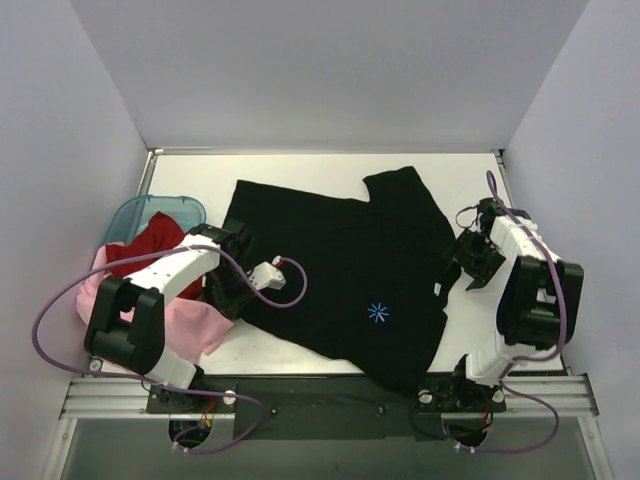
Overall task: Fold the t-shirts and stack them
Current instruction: Flatten out the tshirt
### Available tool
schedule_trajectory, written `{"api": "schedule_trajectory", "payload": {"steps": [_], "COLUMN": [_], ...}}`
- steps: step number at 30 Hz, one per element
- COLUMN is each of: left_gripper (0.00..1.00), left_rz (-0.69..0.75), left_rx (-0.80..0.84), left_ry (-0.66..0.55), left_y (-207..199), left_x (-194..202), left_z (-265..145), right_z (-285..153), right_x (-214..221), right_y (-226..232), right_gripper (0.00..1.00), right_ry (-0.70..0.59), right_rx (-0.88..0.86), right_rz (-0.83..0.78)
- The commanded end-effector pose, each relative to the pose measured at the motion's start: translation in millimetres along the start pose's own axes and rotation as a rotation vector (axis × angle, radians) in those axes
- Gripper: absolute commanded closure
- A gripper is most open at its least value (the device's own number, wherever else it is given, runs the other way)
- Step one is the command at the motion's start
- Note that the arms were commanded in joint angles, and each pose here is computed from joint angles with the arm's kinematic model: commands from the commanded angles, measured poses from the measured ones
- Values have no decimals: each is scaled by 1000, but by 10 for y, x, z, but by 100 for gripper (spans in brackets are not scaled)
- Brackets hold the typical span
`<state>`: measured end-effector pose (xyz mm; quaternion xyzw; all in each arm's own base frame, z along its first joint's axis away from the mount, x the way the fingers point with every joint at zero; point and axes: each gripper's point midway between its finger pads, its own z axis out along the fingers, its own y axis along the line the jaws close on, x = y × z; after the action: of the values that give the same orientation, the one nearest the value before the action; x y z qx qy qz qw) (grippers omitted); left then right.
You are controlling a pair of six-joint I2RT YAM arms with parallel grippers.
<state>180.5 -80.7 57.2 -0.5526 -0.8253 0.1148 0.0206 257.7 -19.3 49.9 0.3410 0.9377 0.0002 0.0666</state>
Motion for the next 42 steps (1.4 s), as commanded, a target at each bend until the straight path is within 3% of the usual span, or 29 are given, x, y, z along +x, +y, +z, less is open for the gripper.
{"api": "schedule_trajectory", "payload": {"steps": [1, 4, 5, 6, 7, 9, 15, 16, 17, 20, 22, 23, 24, 25, 29, 33, 38, 42], "left_gripper": [100, 100, 100, 100, 100, 100, 100, 100, 100, 97, 79, 53, 48, 25, 20, 21, 36, 37], "left_rz": [-13, -37, -51, -57, -65, -72, -19, 4, 15, 79, 109, 112, 125, 137, 145, 75, -9, 42], "left_rx": [12, 2, -10, -16, -19, -19, -46, -41, -38, -2, 12, 18, 31, 43, 45, 32, -15, -77], "left_ry": [-64, -58, -62, -66, -77, -103, -172, -170, -175, -152, -136, -134, -131, -125, -110, -104, -77, -71], "left_y": [-69, -38, -10, 9, 18, 44, 167, 115, 128, -46, -129, -152, -203, -238, -328, -333, -214, -80], "left_x": [-137, -135, -157, -170, -201, -280, -771, -863, -952, -1102, -1082, -1047, -1009, -975, -827, -585, -182, -117], "left_z": [-34, 4, 12, 8, 7, -9, -100, -80, -67, 67, 130, 128, 92, 91, -31, -132, 20, 115], "right_z": [210, 503, 479, 602, 562, 580, 562, 374, 459, 249, 72, -107, -136, -431, -814, -649, -502, -390], "right_x": [-576, -650, -741, -728, -837, -1065, -2122, -2379, -2421, -2663, -2691, -2692, -2627, -2627, -2265, -1514, -829, -470], "right_y": [228, 411, 513, 517, 612, 733, 1165, 1300, 1332, 1357, 1243, 1180, 1060, 1010, 450, 77, -273, -333], "right_gripper": [36, 43, 59, 69, 86, 100, 100, 100, 93, 56, 47, 44, 42, 41, 40, 42, 49, 53], "right_ry": [-37, 69, 70, 112, 104, 94, -61, -132, -125, -199, -239, -274, -281, -337, -395, -243, -130, -56], "right_rx": [-58, -86, -118, -110, -144, -192, -324, -370, -373, -399, -379, -368, -324, -316, -127, -108, -88, -116], "right_rz": [-45, -74, -71, -58, -52, -22, 42, 34, 41, 44, 25, -5, -37, -55, -40, -2, 41, 20]}}
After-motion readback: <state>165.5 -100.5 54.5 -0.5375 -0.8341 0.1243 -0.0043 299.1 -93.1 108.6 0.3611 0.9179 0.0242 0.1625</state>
